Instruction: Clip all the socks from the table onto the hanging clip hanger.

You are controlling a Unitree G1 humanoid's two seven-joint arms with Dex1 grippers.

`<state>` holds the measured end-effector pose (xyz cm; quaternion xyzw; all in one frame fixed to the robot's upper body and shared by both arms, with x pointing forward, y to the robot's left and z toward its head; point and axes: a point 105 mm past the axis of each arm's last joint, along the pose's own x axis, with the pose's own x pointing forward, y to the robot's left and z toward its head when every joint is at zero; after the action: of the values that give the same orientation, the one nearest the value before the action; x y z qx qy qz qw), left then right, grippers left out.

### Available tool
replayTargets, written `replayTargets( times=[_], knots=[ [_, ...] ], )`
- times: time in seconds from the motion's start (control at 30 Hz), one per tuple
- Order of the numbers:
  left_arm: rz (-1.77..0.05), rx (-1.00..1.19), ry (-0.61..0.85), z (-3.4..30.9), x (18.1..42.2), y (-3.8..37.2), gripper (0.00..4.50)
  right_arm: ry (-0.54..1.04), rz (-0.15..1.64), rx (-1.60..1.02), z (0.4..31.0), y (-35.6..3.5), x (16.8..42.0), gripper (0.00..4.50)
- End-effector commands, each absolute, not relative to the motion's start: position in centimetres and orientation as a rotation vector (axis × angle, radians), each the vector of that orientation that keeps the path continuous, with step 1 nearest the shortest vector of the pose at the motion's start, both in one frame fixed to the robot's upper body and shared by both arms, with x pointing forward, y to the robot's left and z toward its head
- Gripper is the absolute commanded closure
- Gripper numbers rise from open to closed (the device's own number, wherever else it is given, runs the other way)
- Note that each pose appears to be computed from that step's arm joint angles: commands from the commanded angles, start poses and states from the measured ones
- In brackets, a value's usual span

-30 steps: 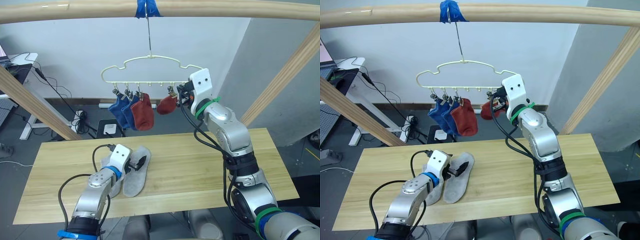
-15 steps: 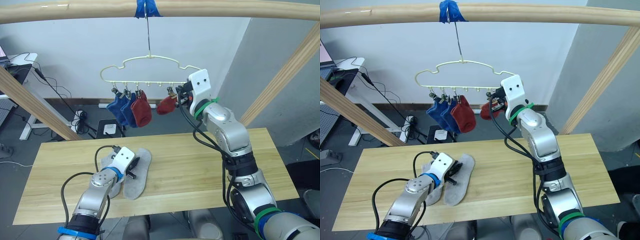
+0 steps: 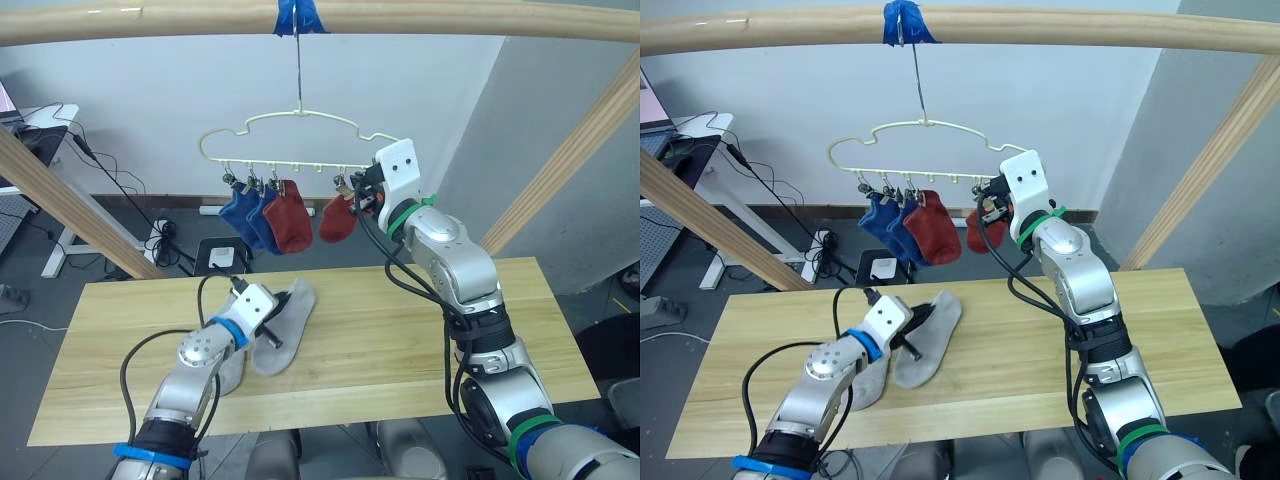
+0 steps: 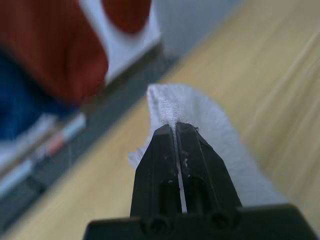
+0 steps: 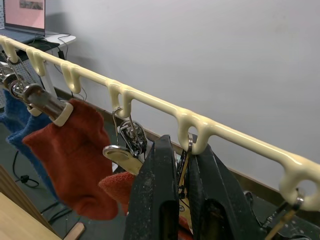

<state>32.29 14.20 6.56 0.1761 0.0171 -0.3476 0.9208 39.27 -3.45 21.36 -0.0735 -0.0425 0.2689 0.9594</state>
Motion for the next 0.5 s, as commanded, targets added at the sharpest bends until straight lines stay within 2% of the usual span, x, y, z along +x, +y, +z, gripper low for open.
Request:
replayTargets(
  times=[0.03, 0.2, 0.5],
  knots=[
    [-0.840, 0.391, -0.146, 10.1, 32.1, 11.1, 4.49, -0.167, 0.558, -0.148, 23.6, -3.2, 38.8, 4.50],
    [-0.837, 0.455, -0.319, 13.1, 33.5, 8.5, 4.49, -0.174, 0.552, -0.133, 24.0, -3.3, 38.7, 4.50],
    [-0.810, 0.432, -0.331, 13.7, 35.8, 6.1, 4.49, -0.175, 0.555, -0.113, 24.2, -3.3, 38.4, 4.50]
  ],
)
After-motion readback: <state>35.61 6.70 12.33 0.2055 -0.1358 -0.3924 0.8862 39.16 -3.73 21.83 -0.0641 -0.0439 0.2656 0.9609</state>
